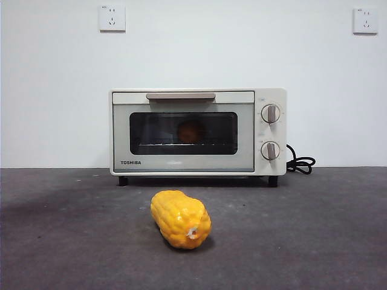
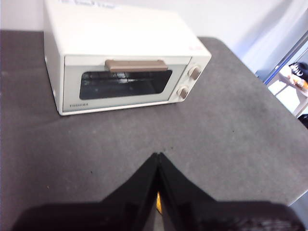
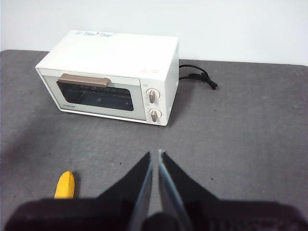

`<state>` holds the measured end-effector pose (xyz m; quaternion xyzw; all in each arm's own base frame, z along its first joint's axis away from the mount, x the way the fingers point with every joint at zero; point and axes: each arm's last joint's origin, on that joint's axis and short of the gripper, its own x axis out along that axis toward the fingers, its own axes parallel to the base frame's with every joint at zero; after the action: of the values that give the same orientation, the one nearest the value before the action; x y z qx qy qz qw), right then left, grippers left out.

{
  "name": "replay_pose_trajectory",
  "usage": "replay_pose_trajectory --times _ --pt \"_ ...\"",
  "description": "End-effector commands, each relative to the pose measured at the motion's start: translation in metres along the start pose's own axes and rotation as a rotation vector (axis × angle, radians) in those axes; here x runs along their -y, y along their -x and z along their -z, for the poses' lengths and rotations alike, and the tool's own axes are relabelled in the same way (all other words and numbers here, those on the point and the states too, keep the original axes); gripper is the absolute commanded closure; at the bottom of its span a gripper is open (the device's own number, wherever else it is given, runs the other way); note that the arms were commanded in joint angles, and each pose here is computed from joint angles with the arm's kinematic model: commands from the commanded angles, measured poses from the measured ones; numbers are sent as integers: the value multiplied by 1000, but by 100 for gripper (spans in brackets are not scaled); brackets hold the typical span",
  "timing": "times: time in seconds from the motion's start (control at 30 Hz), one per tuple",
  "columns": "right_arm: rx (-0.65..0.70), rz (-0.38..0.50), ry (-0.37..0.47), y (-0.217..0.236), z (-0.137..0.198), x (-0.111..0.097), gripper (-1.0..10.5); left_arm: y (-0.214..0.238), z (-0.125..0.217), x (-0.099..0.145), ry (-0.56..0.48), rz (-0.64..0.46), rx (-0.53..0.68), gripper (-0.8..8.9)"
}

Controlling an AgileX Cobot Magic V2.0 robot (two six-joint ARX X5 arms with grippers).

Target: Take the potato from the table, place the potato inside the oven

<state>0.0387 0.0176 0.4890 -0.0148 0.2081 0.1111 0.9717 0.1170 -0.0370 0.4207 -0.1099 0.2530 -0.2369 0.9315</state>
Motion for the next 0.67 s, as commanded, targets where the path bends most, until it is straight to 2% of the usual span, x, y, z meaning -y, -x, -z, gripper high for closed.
replay_pose_trajectory --times 0.03,0.2,0.27,0.4,0.5,0.67 --pt "-20 9 8 0 2 0 915 -11 -3 -3 -9 -3 -28 818" --pt "-20 9 8 0 2 0 915 -32 -5 -8 -10 -12 -100 818" --pt "-20 9 8 0 2 0 915 -35 -5 -11 -188 -73 -104 818" --pt "-21 9 9 -1 2 0 915 -41 3 -19 -378 -177 -108 818" --pt "-22 9 9 -1 2 0 915 -43 23 -25 -420 -185 -32 818" --pt "-25 10 11 -2 2 -1 915 -53 83 -44 -469 -204 143 818"
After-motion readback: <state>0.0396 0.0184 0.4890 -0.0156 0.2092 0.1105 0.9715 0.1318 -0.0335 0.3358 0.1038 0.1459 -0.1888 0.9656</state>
